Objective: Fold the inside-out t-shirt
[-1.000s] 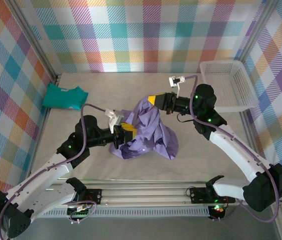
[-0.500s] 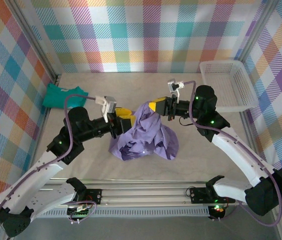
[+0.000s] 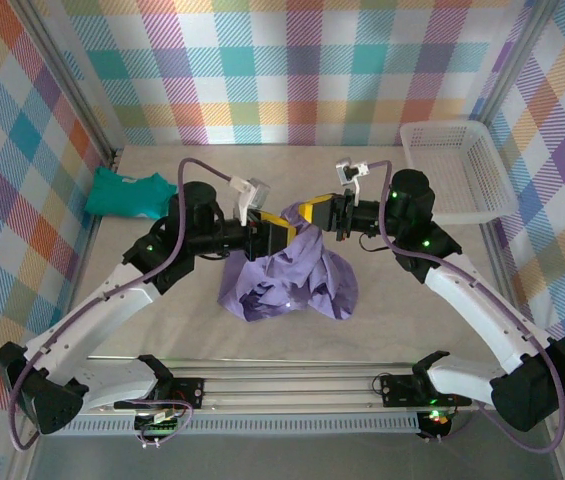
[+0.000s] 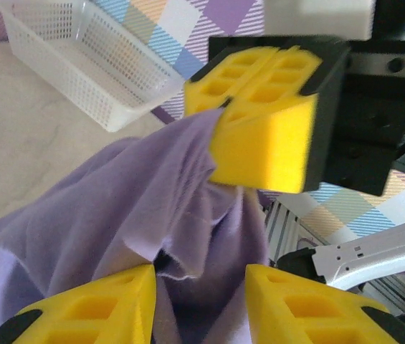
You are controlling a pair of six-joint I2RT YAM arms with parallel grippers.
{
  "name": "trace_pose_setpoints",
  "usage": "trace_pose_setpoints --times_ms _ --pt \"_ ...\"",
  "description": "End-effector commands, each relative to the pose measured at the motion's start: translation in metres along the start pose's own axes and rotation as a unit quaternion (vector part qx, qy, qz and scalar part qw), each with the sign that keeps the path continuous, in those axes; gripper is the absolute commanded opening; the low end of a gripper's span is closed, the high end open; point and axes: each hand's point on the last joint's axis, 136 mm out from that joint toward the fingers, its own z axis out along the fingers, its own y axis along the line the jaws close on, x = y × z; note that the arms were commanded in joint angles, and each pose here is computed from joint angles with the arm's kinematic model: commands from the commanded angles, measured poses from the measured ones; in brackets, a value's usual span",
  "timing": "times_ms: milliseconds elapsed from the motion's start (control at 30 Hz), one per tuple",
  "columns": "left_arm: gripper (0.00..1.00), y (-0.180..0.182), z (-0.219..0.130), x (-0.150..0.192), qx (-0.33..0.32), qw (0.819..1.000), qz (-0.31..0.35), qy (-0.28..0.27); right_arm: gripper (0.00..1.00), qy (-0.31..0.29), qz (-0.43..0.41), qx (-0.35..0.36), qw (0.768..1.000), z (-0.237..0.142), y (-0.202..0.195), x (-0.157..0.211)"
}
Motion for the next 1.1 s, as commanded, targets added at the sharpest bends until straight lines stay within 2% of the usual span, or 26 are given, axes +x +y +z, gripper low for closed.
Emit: trace_pose_setpoints --times_ms 0,200,300,533,633,767,833,867,933,967,1067 --pt "0.38 -0.01 -0.004 -0.013 0.011 1.0 -0.012 -0.006 0.0 -0.013 -0.031 -0.014 0.999 -0.001 0.015 -0.015" --pt "0.4 -0.003 -0.002 -0.019 0.0 1.0 -0.013 -0.012 0.0 -0.014 -0.032 -0.017 0.999 -0.002 0.017 -0.015" --pt "0.36 -0.008 -0.001 -0.024 0.012 1.0 -0.009 -0.015 0.0 -0.012 -0.031 -0.018 0.999 -0.001 0.017 -0.015" --pt "0.14 -0.008 0.003 -0.026 0.015 1.0 -0.005 -0.013 0.0 -0.011 -0.029 -0.016 0.999 -0.002 0.016 -0.013" --pt "0.01 -0.006 0.002 -0.028 0.008 1.0 -0.006 -0.017 0.0 -0.005 -0.029 -0.006 1.0 -0.002 0.011 -0.009" --pt "0.0 -0.007 -0.003 -0.031 0.002 1.0 -0.006 -0.03 0.0 0.001 -0.028 0.048 0.998 -0.006 -0.004 -0.004" --pt "0.0 -0.007 -0.008 -0.032 -0.005 0.999 -0.018 -0.038 0.01 0.003 -0.016 0.132 0.991 -0.014 -0.027 -0.003" --pt "0.0 -0.007 -0.01 -0.033 -0.012 0.999 -0.028 -0.042 0.04 0.009 -0.018 0.173 0.985 -0.019 -0.037 -0.001" --pt "0.0 -0.004 -0.015 -0.034 -0.034 0.997 -0.046 -0.048 0.21 0.014 -0.027 0.222 0.975 -0.025 -0.045 0.001" --pt "0.0 0.003 -0.018 -0.026 -0.06 0.996 -0.064 -0.034 0.27 0.018 -0.039 0.23 0.972 -0.026 -0.042 0.002" --pt "0.0 0.02 -0.028 -0.023 -0.125 0.987 -0.094 -0.04 0.38 0.025 -0.088 0.238 0.967 -0.029 -0.029 0.006"
